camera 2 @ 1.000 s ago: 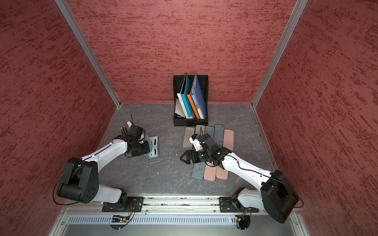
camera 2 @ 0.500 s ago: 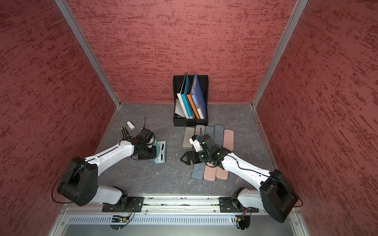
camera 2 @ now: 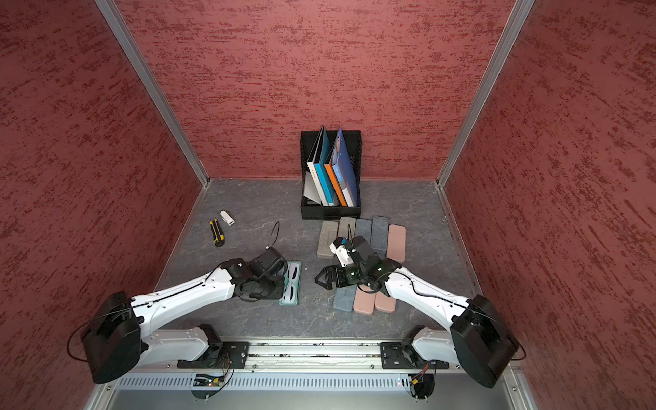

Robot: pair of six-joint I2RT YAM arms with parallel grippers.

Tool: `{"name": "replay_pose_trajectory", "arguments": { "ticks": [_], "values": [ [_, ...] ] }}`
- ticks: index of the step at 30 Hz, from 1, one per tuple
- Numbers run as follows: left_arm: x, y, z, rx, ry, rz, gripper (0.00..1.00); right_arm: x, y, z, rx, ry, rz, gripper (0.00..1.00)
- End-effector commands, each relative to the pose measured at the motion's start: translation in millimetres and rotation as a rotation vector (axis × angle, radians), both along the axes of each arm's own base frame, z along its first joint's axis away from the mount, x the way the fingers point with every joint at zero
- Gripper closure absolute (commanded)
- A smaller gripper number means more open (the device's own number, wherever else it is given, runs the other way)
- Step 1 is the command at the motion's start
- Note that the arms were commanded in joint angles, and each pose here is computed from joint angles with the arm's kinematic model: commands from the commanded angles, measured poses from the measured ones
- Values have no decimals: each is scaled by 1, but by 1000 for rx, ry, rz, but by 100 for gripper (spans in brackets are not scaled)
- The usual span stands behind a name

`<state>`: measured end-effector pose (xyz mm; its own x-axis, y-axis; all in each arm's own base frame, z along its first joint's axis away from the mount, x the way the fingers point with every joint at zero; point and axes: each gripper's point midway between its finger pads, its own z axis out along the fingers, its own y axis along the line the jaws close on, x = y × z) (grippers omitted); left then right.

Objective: Close the glasses case
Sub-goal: Move the glasses case to the center of the board, then close the glasses case at the center of the board.

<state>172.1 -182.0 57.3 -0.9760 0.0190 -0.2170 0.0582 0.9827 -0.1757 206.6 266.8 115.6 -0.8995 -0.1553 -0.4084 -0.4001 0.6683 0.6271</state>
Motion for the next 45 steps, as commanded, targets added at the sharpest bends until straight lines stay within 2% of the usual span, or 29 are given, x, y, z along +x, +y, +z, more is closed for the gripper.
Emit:
{"name": "replay_pose_trajectory", "arguments": {
  "ticks": [1,12,16,21,26,31,38,41,45],
  "values": [
    [-2,-6,-7,-3,-9,63,68,-1,-3,1,8,-9,-4,2],
    [-20,-61,-7,-39,-44,-5,68,-9,-12,-4,-4,-12,-15,2],
    [-21,-78,-9,-67,-46,-15,65,-10,-11,-7,-5,0,-15,1],
    [-21,-81,4,-76,-80,-5,46,-10,-13,-8,-11,11,-23,2],
    [-22,-77,26,-113,-125,4,33,-10,-12,-8,-6,27,-33,2],
    [-22,-64,52,-176,-193,24,28,-12,-11,-9,8,61,-59,4],
    [-10,-32,70,-233,-267,54,28,-19,-1,-14,-32,80,-121,13],
    [-5,-29,68,-318,-255,54,28,-21,4,-21,-81,79,-165,25],
    [3,-31,79,-453,-294,27,29,-27,11,-32,-141,73,-213,41]
  ]
}}
